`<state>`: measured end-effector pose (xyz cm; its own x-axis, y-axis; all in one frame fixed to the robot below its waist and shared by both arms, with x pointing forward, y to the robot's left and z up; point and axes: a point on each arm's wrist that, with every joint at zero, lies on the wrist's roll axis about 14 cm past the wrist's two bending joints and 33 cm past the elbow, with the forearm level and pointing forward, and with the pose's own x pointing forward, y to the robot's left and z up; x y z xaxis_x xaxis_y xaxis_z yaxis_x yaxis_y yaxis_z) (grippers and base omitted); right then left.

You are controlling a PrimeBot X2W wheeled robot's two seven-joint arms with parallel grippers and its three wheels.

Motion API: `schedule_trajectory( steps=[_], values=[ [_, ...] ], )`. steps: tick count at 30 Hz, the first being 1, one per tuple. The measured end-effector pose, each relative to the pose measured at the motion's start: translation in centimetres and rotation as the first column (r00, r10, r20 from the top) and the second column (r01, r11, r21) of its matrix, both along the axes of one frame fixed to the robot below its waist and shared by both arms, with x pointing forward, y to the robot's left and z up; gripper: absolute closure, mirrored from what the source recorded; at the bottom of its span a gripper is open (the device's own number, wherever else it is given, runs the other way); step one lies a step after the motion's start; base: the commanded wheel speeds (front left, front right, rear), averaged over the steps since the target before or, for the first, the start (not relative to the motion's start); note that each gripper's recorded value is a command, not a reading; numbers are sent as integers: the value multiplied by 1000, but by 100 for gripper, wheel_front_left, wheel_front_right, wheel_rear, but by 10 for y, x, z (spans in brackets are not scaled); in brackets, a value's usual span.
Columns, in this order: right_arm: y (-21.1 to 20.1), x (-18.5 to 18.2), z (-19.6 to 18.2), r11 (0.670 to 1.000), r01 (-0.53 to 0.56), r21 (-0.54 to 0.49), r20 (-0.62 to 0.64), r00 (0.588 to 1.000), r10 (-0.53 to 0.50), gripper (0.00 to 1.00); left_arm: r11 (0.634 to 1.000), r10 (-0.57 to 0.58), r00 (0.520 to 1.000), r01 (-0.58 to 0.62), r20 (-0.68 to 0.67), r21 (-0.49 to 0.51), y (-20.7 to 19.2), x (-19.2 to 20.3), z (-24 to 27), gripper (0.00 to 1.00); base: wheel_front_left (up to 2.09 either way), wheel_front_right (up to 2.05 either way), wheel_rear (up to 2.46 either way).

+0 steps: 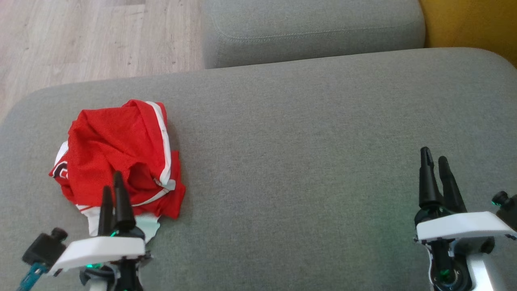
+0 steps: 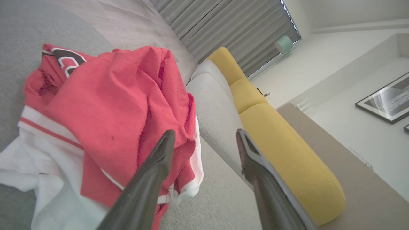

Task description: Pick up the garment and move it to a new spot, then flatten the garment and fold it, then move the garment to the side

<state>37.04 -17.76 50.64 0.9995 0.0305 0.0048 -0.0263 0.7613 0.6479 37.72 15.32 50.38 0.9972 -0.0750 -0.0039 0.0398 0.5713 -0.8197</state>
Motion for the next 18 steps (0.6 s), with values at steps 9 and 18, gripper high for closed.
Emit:
schedule_trajectory(
  steps=[9,18],
  values=[
    [0,-1,7,992,2,-125,33,999,2,0,983,-72,997,67,28,170,-23,-1,3,0,0,0,0],
    [3,-3,8,966,-1,-260,46,999,13,0,932,-145,989,123,39,342,-43,-5,0,0,0,0,0]
  ],
)
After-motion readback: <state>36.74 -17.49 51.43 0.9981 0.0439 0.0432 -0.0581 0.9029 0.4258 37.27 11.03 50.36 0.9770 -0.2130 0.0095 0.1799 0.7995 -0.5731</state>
